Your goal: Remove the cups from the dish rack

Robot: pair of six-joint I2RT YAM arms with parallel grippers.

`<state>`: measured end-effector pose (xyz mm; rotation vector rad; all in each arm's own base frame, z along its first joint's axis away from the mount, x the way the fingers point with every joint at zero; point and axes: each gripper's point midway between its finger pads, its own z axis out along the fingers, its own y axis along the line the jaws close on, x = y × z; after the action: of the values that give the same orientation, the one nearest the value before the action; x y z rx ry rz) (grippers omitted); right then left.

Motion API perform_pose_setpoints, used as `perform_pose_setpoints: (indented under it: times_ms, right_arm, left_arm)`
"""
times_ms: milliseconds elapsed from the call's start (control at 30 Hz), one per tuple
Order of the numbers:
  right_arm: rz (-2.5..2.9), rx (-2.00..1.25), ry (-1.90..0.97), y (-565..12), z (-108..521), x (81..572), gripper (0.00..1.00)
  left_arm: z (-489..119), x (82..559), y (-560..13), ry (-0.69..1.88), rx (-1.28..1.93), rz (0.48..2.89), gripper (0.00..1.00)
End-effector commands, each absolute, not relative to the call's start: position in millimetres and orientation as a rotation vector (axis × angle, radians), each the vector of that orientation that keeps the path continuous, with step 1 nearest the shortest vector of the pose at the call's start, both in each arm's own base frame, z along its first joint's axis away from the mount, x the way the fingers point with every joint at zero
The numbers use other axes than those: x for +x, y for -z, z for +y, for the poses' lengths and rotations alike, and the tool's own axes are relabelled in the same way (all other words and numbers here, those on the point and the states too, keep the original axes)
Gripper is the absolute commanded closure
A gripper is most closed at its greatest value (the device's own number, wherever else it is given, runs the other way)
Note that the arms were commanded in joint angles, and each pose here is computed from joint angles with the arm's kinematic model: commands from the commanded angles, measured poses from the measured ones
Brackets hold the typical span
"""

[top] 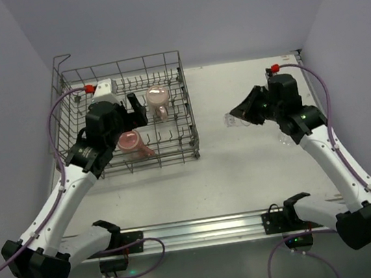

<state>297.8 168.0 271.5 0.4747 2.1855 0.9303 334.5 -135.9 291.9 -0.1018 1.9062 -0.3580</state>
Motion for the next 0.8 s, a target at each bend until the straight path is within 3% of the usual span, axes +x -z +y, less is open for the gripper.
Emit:
perform_pose_setpoints:
  times_ms: [0,333,767]
  right_arm:
    - [2.254,0.546,-0.293,-228.8,83.9,298.6,1.0]
    - [2.412,0.63,0.192,-134.1,35.8,312.6,1.0]
    - [2.546,0.627,0.317,-77.6,31.8,340.3,1.0]
  left_arm:
    - [-97.4,333.0,-283.8,0.141,-0.251,1.956,0.0]
    - [-92.7,332.1,-276.4,0.107,-0.283,1.985,0.0]
    - [-75.5,322.7,-276.2,0.014,-0.276,2.003,0.0]
